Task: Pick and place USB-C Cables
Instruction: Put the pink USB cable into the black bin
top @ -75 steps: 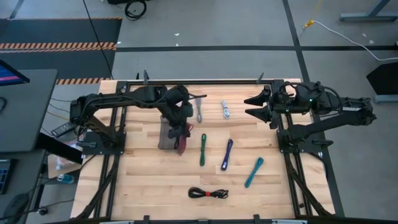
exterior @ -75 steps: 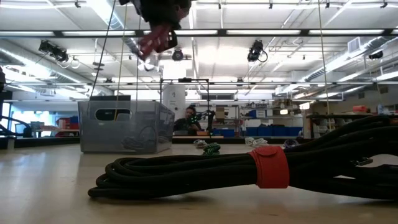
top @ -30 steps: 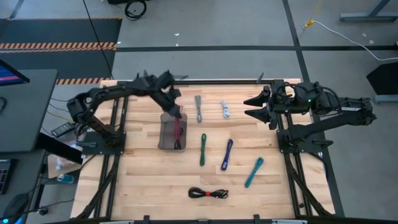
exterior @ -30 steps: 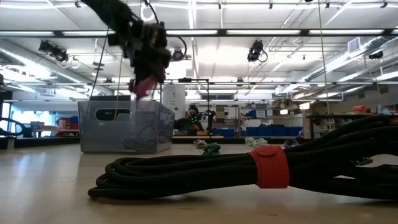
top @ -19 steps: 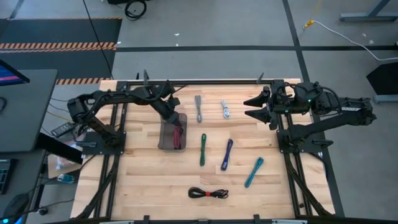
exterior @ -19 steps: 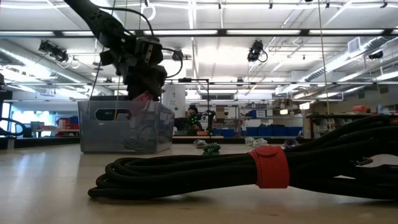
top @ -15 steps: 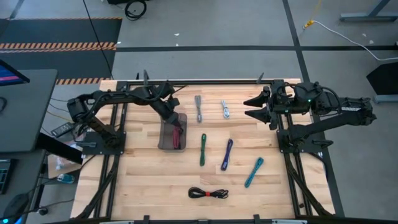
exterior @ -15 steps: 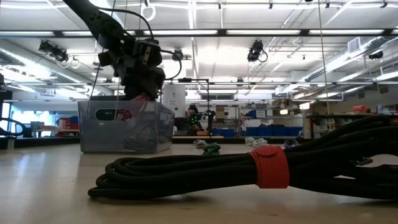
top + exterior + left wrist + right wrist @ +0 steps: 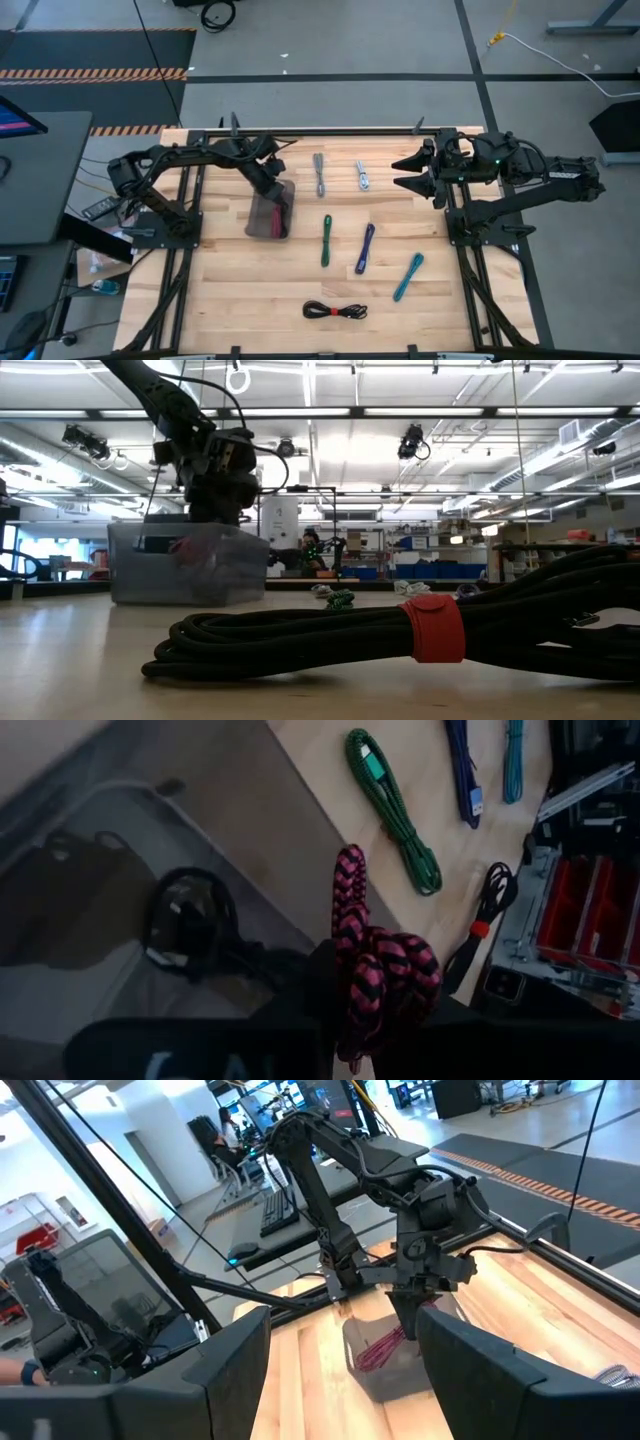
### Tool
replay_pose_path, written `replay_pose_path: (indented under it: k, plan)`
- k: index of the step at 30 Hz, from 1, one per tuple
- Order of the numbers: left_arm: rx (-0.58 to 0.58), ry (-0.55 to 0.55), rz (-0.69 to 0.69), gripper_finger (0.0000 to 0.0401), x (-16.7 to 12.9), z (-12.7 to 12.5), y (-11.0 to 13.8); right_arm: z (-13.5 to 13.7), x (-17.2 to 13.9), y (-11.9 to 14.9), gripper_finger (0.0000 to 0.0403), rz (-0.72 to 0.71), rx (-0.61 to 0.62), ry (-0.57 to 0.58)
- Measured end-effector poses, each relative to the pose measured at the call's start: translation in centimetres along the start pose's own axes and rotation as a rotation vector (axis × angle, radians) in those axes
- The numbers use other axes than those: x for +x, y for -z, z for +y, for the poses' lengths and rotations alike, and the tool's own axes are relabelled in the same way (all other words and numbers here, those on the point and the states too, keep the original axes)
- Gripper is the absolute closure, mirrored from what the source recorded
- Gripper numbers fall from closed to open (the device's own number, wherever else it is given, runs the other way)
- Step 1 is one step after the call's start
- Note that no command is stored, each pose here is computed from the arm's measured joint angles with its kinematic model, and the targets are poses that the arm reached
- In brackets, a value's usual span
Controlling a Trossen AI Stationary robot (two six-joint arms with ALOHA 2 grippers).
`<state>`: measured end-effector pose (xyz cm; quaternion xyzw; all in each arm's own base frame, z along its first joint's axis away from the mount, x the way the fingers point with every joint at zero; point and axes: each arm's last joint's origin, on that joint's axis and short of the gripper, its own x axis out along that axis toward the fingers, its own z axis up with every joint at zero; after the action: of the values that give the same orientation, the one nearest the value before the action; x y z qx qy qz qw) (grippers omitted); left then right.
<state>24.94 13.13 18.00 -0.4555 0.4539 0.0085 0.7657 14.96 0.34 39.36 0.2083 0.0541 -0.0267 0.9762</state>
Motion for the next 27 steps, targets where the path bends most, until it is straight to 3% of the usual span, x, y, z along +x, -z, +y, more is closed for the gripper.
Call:
replay_pose_path:
  k: [6, 12, 15, 27]
  plan:
    - [0.015, 0.014, -0.001, 0.0366, 0.4, -0.5, 0.0, 0.0, 0.0, 0.0, 0.0145, 0.0, -0.002, 0.0]
    - [0.062, 0.023, 0.018, 0.0291, 1.0, -1.2, 0.3, 0.0, 0.0, 0.0, 0.0145, 0.0, -0.002, 0.0]
    - [0.085, 0.035, 0.007, 0.0273, 1.2, -1.5, 0.2, 0.0, 0.0, 0.0, 0.0145, 0.0, -0.002, 0.0]
    - [0.012, 0.056, -0.047, 0.026, 0.1, -0.7, -0.6, 0.1, 0.0, 0.0, 0.0145, 0.008, 0.016, -0.018]
